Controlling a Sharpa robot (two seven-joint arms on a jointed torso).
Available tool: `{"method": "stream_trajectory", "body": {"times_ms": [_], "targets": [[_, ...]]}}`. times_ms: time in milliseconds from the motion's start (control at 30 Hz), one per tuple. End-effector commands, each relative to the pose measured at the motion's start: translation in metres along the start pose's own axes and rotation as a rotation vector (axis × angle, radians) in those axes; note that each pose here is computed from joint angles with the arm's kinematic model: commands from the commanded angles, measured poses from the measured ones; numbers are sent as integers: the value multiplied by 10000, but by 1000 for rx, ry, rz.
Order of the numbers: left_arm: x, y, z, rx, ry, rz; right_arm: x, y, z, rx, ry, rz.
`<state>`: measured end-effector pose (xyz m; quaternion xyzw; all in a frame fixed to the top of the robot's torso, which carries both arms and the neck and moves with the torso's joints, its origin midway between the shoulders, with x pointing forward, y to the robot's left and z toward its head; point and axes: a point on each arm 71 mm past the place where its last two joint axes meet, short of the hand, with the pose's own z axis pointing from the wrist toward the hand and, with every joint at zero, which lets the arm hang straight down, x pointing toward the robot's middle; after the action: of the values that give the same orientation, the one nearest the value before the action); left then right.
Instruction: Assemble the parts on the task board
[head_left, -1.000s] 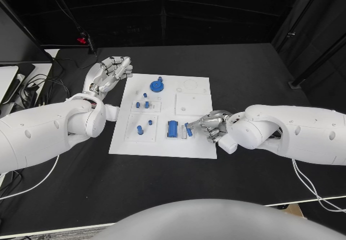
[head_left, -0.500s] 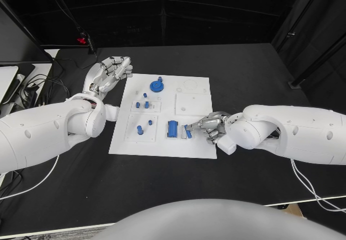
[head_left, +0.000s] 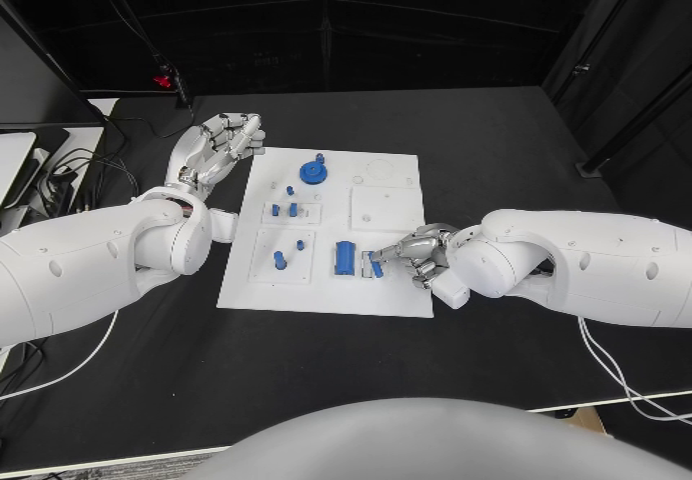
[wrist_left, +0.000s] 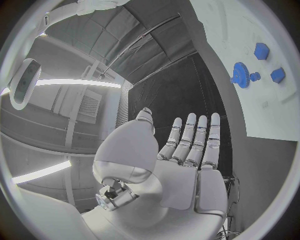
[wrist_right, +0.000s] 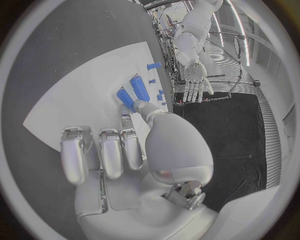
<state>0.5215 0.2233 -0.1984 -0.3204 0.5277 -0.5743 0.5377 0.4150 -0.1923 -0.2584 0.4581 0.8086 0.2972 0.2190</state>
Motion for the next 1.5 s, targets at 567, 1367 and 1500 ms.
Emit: {"method": "stream_trajectory", "body": {"times_ms": [567, 1367, 1500], "targets": [[18, -16, 11, 10, 8, -8, 34, 36, 17, 3, -59, -35], [19, -15, 12, 8, 9, -8, 72, 55, 37, 17, -75, -103], [20, -15, 13, 8, 9, -9, 73, 58, 39, 17, -81, -125]]}}
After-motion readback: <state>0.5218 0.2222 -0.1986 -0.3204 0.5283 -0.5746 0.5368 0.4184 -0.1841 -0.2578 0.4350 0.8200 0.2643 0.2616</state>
